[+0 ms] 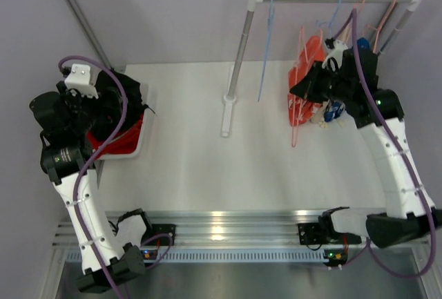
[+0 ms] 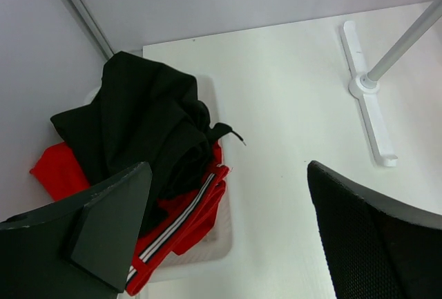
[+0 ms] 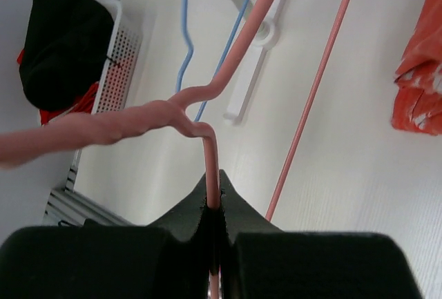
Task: Remove the trousers from the hanger
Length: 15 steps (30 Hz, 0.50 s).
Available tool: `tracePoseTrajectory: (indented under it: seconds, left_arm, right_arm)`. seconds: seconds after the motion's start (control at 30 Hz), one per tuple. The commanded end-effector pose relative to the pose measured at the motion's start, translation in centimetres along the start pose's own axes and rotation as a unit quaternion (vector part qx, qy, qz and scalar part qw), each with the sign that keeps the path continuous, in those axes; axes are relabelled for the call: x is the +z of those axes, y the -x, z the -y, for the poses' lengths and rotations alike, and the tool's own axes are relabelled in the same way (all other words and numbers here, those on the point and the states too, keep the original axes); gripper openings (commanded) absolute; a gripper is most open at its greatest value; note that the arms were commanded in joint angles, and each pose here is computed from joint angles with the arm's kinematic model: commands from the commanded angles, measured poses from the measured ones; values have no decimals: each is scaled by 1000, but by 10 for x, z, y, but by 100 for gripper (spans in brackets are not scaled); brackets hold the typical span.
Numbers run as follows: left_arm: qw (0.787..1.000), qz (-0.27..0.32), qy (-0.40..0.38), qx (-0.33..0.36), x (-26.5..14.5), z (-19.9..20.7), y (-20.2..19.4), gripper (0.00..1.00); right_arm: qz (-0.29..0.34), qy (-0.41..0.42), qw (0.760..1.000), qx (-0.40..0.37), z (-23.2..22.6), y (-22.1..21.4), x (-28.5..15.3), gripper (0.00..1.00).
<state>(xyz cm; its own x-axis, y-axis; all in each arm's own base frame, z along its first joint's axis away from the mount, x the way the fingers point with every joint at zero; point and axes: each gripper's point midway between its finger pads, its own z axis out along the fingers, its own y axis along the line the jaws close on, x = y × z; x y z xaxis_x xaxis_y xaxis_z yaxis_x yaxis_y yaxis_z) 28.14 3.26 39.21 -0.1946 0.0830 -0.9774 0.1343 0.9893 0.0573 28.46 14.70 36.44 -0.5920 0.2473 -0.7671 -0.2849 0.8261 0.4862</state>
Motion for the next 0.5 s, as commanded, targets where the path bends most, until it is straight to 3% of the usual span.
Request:
tracePoseTrajectory:
  seconds: [0.0,0.03,0.17,0.47]
  left_arm:
    - [999,29,-17,-6,-9,11,19,99]
    - [999,31,-21,-7,-10,13,19,99]
    - [999,38,-22,-12,-16,18,19,99]
    - [999,35,-27,-20,-21,25,8,99]
  right_arm:
    - [5,5,1000,-12,5,41,13,0]
    - [-11,9,1000,-5,10,44,31,0]
    - [28,18,999,-27,11,99,48,0]
    - [42,17,998,-37,32,138,101,0]
